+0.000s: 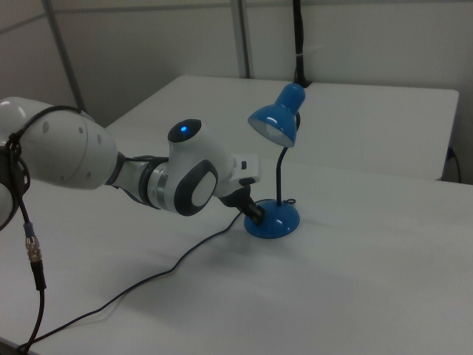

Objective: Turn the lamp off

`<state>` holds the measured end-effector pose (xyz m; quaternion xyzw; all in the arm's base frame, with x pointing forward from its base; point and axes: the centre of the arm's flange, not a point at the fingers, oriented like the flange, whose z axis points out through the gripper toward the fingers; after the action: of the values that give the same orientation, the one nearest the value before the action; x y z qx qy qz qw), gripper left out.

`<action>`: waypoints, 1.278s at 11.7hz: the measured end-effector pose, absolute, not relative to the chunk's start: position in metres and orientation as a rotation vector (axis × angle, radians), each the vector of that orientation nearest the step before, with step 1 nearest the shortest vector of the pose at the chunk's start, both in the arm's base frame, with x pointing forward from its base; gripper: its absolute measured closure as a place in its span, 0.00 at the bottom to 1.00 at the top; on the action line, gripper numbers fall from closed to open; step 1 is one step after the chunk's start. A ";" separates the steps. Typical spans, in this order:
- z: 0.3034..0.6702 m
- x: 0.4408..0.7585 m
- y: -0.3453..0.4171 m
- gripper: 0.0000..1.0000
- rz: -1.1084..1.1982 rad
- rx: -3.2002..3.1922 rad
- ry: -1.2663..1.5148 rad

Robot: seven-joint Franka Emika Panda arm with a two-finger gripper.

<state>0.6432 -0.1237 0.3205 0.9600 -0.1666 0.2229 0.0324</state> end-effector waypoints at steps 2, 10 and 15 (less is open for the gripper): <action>0.320 0.644 -0.124 0.99 0.690 2.955 -0.512; 0.355 0.635 -0.104 0.92 0.497 2.986 -0.487; 0.414 0.614 -0.009 0.88 0.259 3.027 -0.289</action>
<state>0.6143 -0.0093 0.4144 0.9909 -0.0947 0.0847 0.0448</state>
